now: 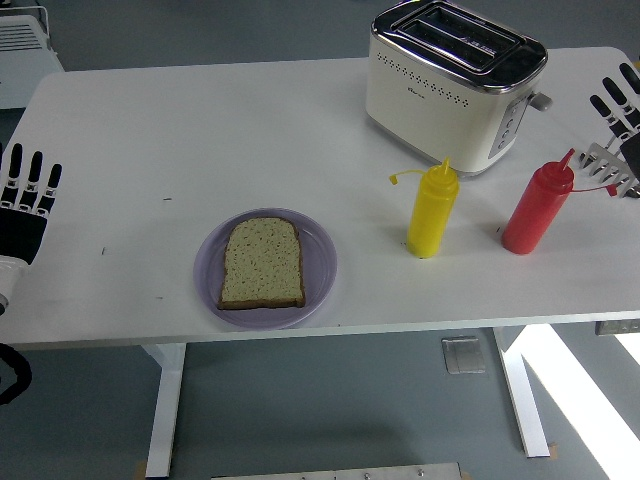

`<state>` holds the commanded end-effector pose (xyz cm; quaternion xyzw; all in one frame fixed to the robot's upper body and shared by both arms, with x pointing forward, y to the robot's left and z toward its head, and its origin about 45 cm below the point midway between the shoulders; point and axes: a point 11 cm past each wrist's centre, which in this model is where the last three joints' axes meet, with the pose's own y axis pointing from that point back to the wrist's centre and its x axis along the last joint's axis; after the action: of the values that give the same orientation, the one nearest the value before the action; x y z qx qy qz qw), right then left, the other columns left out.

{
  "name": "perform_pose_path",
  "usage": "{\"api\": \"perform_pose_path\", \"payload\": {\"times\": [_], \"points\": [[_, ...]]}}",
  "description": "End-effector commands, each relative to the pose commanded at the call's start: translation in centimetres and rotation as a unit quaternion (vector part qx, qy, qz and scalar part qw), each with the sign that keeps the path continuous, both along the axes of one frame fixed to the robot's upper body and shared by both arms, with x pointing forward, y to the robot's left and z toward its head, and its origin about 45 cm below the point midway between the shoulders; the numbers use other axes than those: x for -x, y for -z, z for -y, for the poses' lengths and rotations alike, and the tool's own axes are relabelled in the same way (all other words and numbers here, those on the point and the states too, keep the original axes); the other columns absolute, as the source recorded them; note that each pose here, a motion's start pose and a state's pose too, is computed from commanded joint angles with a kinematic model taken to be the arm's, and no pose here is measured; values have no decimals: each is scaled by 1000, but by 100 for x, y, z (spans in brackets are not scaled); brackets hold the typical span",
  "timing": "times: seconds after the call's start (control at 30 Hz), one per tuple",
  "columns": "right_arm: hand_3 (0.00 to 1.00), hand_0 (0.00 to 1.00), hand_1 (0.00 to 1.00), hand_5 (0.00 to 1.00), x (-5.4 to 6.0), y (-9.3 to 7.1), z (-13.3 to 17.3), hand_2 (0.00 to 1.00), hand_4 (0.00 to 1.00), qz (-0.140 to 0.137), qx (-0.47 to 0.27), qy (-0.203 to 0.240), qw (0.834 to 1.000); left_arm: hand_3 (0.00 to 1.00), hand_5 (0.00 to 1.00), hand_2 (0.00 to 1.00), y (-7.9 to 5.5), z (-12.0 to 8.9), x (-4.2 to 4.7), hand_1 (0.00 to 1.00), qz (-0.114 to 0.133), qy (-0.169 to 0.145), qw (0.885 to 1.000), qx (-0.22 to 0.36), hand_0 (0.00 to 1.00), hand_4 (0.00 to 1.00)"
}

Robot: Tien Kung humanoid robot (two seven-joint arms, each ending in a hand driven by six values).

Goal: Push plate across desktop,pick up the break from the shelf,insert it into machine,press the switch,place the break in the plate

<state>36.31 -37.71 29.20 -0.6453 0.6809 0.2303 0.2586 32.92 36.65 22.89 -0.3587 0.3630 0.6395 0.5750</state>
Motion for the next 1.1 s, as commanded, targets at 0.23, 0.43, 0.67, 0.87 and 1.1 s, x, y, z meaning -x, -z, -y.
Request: {"api": "perform_pose_path", "payload": {"times": [0.23, 0.43, 0.67, 0.87, 1.1], "points": [[671, 761, 699, 498, 3, -21, 5, 682, 775, 2, 3, 1, 1000, 712, 998, 677, -33, -10, -1, 731, 3, 0, 1000, -2, 809, 759], [671, 761, 699, 495, 2, -37, 17, 684, 766, 4, 6, 3, 1000, 708, 998, 675, -40, -6, -2, 731, 3, 1, 1000, -2, 809, 758], [671, 761, 699, 487, 5, -46, 37, 683, 760, 5, 7, 6, 1000, 708, 998, 675, -62, -24, -1, 731, 6, -1, 1000, -1, 808, 758], [671, 762, 699, 475, 7, -42, 53, 683, 750, 4, 8, 8, 1000, 708, 998, 675, -72, -33, -2, 730, 7, -2, 1000, 0, 808, 758], [671, 761, 699, 463, 7, -27, 55, 683, 742, 2, 8, 9, 1000, 708, 998, 674, -86, -31, -8, 730, 9, -2, 1000, 3, 807, 758]]}}
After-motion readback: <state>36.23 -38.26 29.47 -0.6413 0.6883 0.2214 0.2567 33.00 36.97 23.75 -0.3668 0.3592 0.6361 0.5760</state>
